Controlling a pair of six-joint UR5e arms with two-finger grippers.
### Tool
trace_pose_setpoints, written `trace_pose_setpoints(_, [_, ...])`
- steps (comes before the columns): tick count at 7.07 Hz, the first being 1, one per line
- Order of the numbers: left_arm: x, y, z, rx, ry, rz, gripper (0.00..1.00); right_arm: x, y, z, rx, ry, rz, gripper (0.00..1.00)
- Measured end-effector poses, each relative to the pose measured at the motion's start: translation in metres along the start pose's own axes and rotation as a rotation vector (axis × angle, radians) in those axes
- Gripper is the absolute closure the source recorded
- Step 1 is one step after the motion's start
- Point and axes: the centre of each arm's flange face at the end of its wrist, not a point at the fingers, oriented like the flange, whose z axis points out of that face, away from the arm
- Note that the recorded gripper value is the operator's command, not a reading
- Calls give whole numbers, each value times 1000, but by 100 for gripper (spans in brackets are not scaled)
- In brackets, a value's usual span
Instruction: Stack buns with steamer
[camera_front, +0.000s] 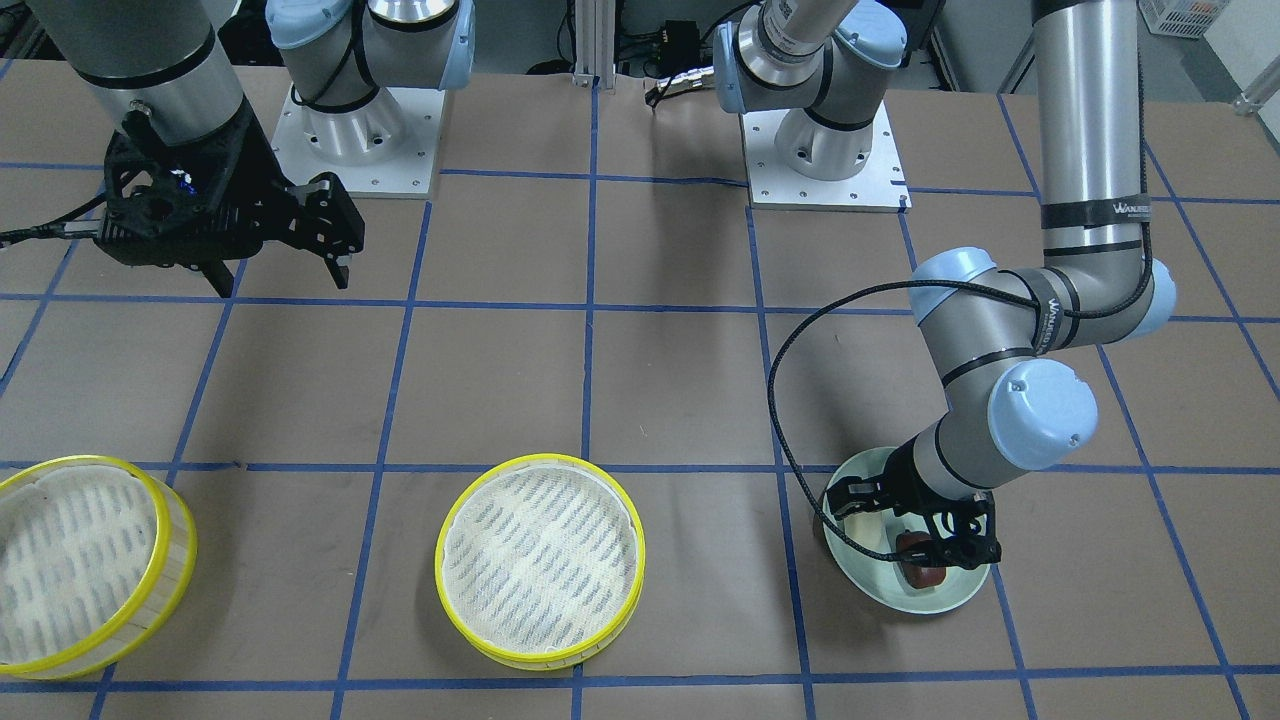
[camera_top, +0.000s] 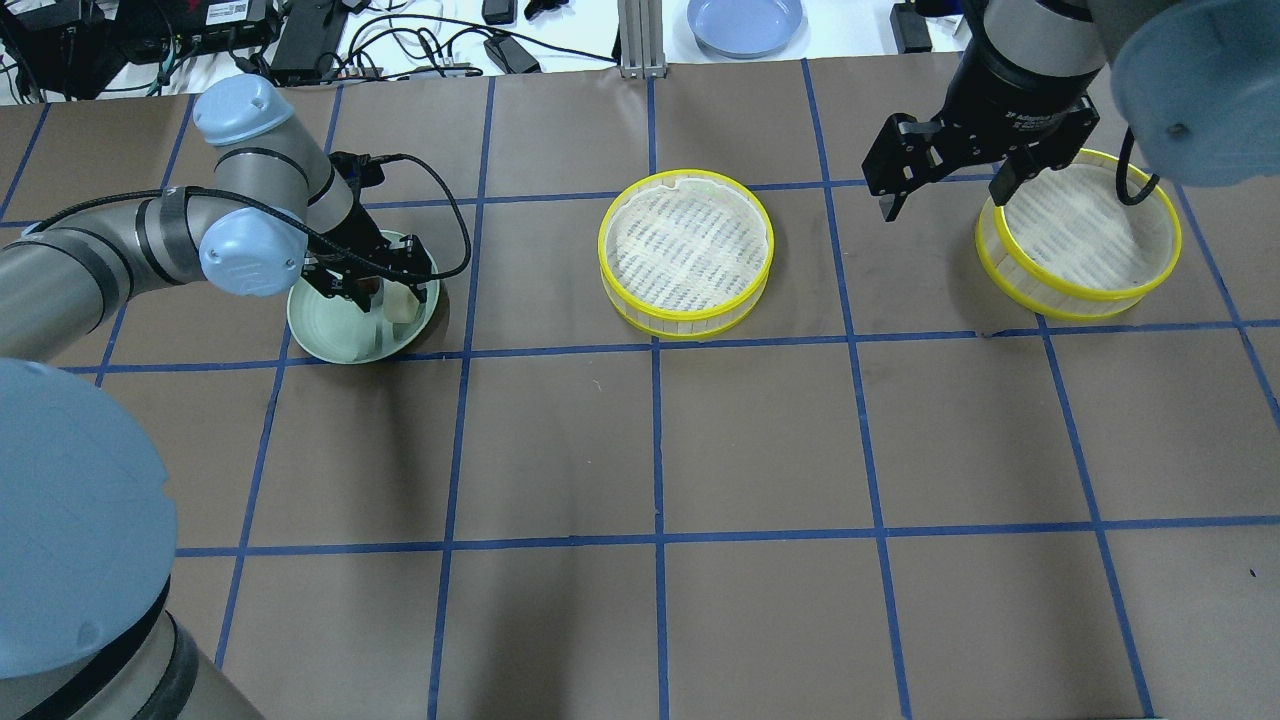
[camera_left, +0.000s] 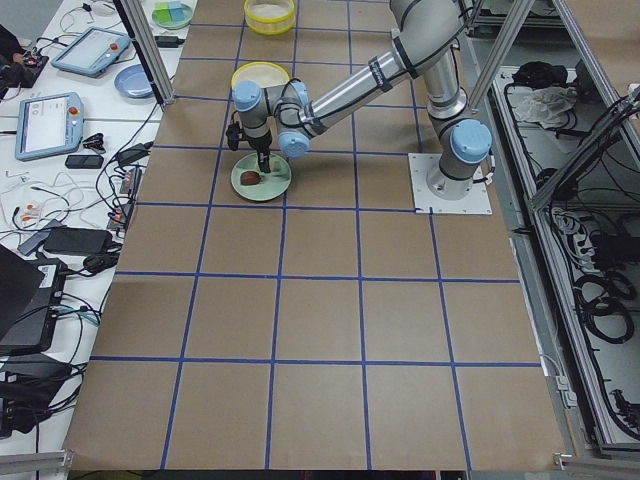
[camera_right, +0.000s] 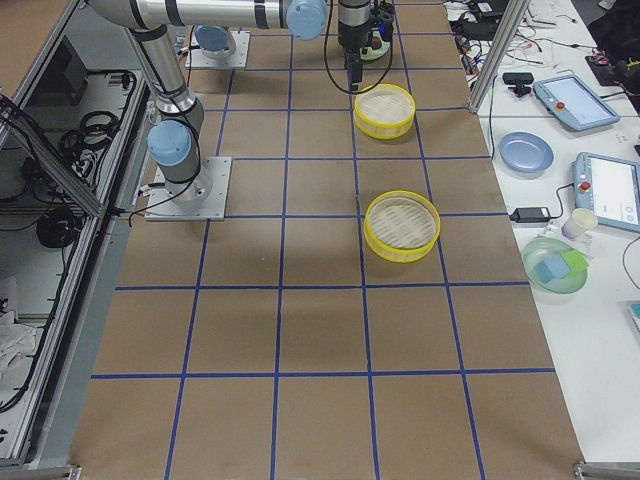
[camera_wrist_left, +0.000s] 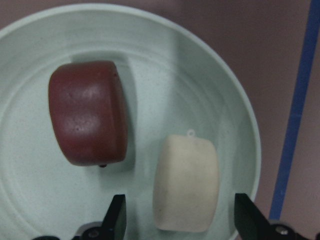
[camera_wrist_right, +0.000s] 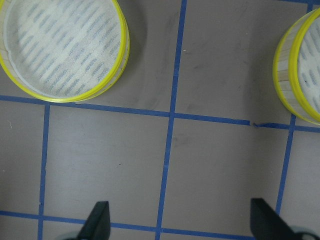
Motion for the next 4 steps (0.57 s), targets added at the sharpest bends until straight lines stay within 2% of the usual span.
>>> trace_pose_setpoints(1, [0, -1, 2, -2, 6, 2, 100, 11, -9, 8, 8, 13, 12, 1])
trace_pose_setpoints(3, [0, -4, 1, 4, 6, -1, 100, 48, -27, 26, 10, 43, 40, 1])
trace_pose_setpoints(4, [1, -7, -11, 30, 5, -17, 100, 85, -38, 42, 0, 53, 42, 1])
